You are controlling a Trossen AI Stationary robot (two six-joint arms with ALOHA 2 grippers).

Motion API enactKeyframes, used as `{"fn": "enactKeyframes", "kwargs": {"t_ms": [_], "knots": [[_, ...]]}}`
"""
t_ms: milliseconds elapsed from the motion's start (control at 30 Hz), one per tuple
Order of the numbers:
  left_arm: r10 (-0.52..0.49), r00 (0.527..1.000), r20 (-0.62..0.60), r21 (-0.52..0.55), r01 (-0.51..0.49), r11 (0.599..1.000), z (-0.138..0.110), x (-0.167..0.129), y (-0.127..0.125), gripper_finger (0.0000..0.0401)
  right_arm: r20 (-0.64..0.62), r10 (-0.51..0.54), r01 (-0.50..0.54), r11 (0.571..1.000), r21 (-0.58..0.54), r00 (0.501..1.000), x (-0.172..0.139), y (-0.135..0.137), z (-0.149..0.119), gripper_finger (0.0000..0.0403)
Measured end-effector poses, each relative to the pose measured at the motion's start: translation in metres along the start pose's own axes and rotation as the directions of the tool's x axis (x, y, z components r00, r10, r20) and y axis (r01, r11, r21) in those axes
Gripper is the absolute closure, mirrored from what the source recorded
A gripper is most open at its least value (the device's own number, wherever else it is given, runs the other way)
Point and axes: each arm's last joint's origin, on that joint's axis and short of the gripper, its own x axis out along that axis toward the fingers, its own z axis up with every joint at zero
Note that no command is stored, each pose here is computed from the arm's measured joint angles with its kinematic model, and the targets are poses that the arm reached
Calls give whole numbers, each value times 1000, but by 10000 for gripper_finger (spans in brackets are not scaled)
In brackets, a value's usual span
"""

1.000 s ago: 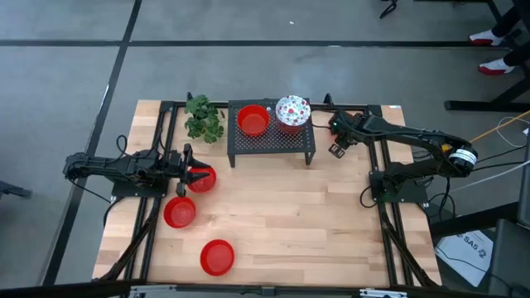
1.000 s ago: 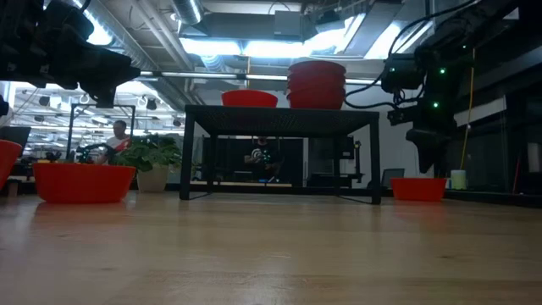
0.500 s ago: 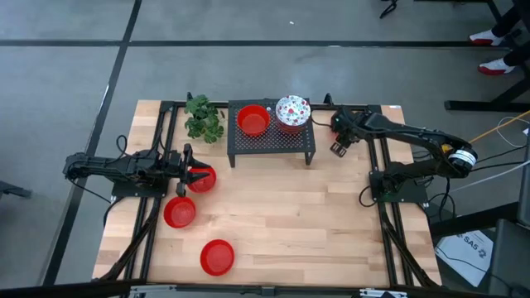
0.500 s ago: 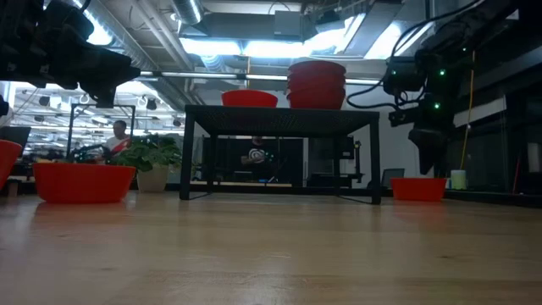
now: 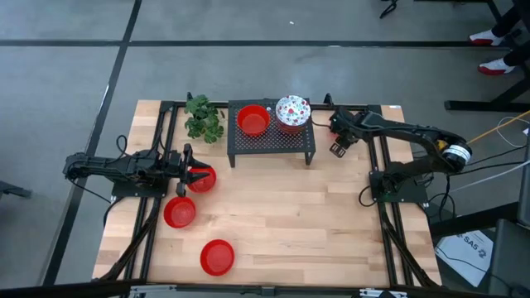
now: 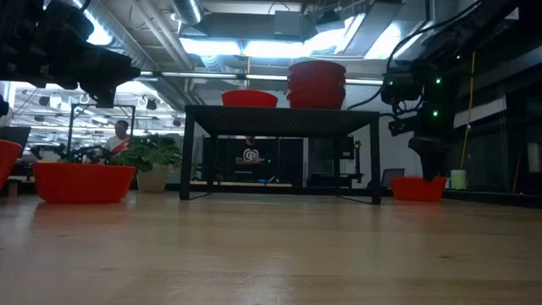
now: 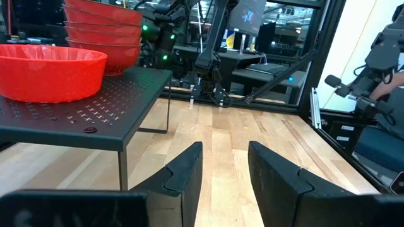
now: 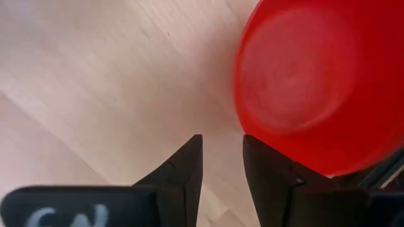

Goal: Pick & Place Mini bowls
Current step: Stack the red bowl on the top of the red bowl on the shelf

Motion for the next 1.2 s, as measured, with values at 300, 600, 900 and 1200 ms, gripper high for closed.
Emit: {"fn": "enactKeyframes", "kwargs": {"t_ms": [300, 600, 900, 1200], "knots": [[0, 1000, 0, 0, 0, 1000, 0, 0, 0, 278, -37, -37, 39, 999, 31, 999, 9, 1, 2, 318], [0, 1000, 0, 0, 0, 1000, 0, 0, 0, 278, -6, -10, 10, 996, 86, 1000, 1, 0, 0, 389], [0, 1000, 0, 0, 0, 1000, 0, 0, 0, 278, 92, 10, -20, 994, 109, 996, -26, -5, -9, 399], [0, 1000, 0, 0, 0, 1000, 0, 0, 0, 278, 185, 42, -59, 994, 91, 982, -33, -6, -5, 296]]}}
